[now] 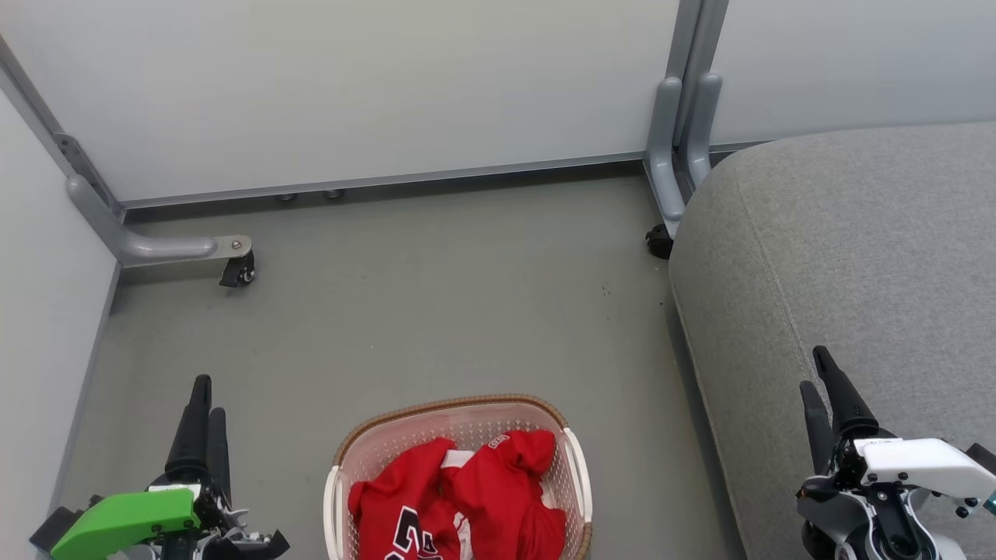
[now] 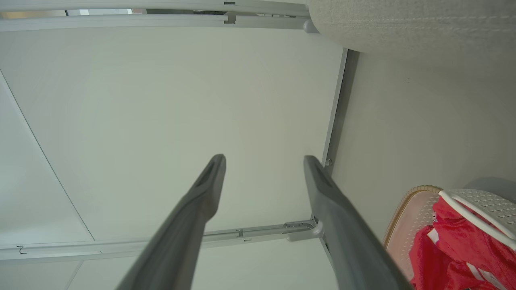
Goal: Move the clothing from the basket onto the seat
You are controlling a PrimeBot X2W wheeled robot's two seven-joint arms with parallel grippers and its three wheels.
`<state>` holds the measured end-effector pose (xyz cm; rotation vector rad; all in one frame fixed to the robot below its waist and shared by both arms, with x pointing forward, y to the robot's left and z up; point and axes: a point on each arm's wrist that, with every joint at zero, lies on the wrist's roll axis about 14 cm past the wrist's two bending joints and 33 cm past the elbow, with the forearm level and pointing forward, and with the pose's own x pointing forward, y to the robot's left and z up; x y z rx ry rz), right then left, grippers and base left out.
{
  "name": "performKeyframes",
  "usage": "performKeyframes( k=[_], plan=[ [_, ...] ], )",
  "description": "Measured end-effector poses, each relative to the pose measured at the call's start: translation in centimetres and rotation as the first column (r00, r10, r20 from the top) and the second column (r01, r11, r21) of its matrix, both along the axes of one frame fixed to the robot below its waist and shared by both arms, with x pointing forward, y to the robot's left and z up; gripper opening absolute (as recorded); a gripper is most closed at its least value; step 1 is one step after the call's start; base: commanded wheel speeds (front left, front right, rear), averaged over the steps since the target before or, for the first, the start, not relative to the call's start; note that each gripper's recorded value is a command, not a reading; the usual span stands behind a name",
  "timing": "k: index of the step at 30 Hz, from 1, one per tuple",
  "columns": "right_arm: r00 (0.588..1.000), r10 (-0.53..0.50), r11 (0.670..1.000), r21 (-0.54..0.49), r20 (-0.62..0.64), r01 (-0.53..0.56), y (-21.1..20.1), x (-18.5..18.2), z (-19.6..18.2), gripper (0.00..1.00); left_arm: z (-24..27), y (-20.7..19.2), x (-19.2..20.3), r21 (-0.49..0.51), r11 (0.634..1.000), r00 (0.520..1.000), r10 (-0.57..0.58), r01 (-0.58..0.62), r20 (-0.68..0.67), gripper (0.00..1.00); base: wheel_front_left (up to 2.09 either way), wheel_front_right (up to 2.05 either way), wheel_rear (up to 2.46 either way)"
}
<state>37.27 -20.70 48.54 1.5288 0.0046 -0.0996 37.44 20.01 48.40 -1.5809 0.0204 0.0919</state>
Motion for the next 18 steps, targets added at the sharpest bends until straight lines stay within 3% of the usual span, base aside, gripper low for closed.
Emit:
performKeyframes(
  k=[7, 11, 18],
  plan=[
    [0.999, -0.031, 0.991, -0.129, 0.008, 0.032, -1.1, -0.2, 0.6, 1.0, -0.1, 1.6, -0.2, 0.035, 0.998, 0.998, 0.06, -0.059, -0.004, 1.0, 0.0, 0.0, 0.0],
    [0.999, -0.033, 0.969, -0.244, 0.036, 0.041, -1.3, -0.1, 1.8, 1.0, 0.0, 2.6, -0.3, 0.07, 0.993, 0.996, 0.094, -0.093, -0.004, 1.0, 0.0, 0.0, 0.0],
    [0.995, 0.008, 0.884, -0.466, 0.099, 0.039, -0.8, 0.4, 4.4, 1.0, 1.4, 3.6, 0.0, 0.171, 0.977, 0.991, 0.126, -0.13, 0.036, 1.0, 0.0, 0.0, 0.0]
  ],
)
